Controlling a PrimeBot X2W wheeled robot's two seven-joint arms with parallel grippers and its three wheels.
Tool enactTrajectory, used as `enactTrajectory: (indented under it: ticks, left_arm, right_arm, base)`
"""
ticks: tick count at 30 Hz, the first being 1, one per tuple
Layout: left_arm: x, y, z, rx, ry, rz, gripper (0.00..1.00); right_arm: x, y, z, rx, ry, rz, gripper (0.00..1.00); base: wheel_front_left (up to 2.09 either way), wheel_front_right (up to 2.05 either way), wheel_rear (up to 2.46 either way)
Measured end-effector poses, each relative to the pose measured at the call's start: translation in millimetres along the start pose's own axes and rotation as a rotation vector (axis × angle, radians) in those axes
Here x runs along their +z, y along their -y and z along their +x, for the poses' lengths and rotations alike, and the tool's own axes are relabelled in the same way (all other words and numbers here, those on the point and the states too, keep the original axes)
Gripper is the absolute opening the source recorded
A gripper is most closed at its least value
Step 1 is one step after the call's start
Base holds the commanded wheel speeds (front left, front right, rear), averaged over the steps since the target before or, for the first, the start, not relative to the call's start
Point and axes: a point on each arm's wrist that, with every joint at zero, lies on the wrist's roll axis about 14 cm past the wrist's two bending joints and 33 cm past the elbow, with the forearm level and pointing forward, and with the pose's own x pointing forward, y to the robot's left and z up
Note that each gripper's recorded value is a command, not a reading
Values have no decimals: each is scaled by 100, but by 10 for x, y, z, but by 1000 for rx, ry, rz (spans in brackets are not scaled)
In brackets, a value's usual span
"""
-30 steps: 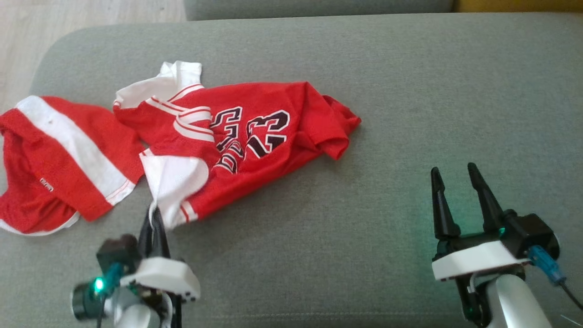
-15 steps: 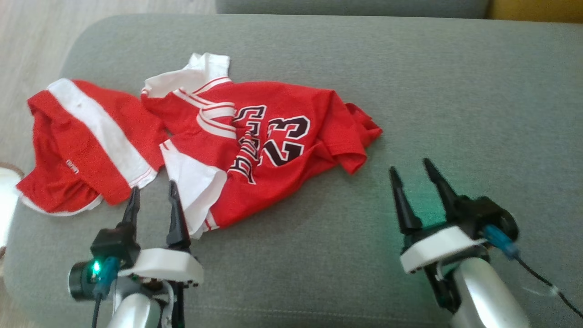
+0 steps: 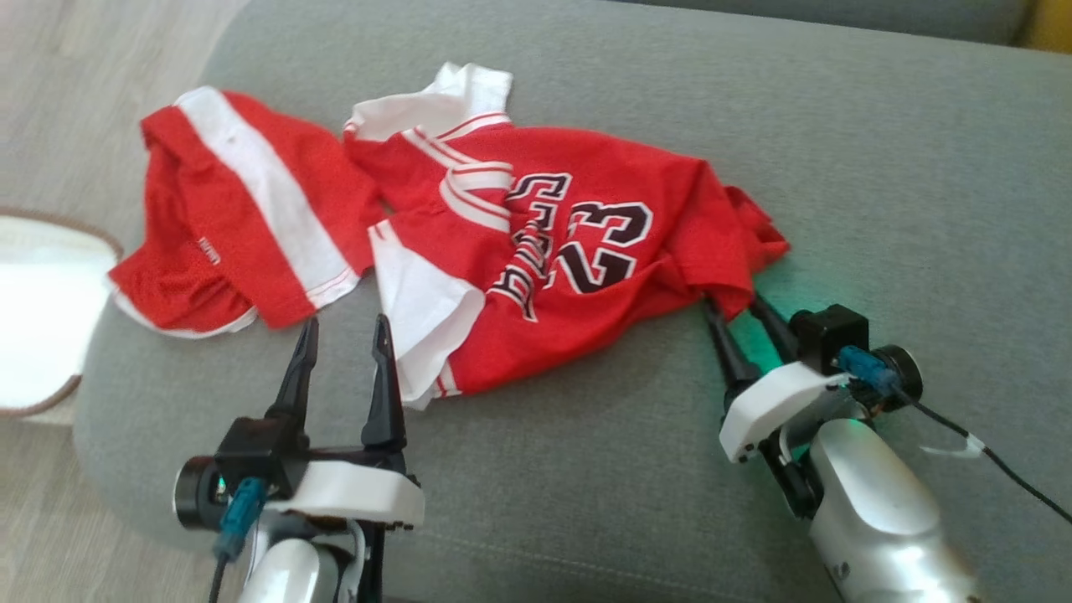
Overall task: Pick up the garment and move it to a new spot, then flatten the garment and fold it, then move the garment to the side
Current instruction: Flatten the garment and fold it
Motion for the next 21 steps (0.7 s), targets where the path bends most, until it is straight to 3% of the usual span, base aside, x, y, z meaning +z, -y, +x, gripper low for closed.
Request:
enactTrajectory:
  ticks: [1, 2, 6, 10, 11, 14, 21]
  left_arm:
    - [4, -13, -6, 4, 1, -2, 100]
    - [12, -29, -10, 10, 3, -2, 100]
    - [13, -70, -16, 26, 2, -2, 100]
    - [54, -46, -29, 20, 13, -8, 100]
    - [83, -21, -40, 13, 21, -13, 100]
    - [101, -2, -66, 12, 24, -24, 100]
    - [99, -43, -137, 49, 12, -52, 100]
  right_arm:
    - [-33, -16, 29, 7, -14, -2, 7]
    - [-65, -25, 53, 12, -28, -3, 0]
    - [-39, 40, 174, 5, -44, -29, 0]
    - [414, 285, 391, -37, 50, -95, 0]
    - [714, 433, 503, -58, 105, -148, 0]
    - [1102, 616, 658, -80, 146, -247, 0]
    - [1421, 1016, 980, -125, 45, -467, 0]
  base:
    - [0, 0, 0]
    - [0, 0, 0]
    - [0, 0, 0]
    - [0, 0, 0]
    - [0, 0, 0]
    - [0, 0, 0]
    - [0, 0, 0]
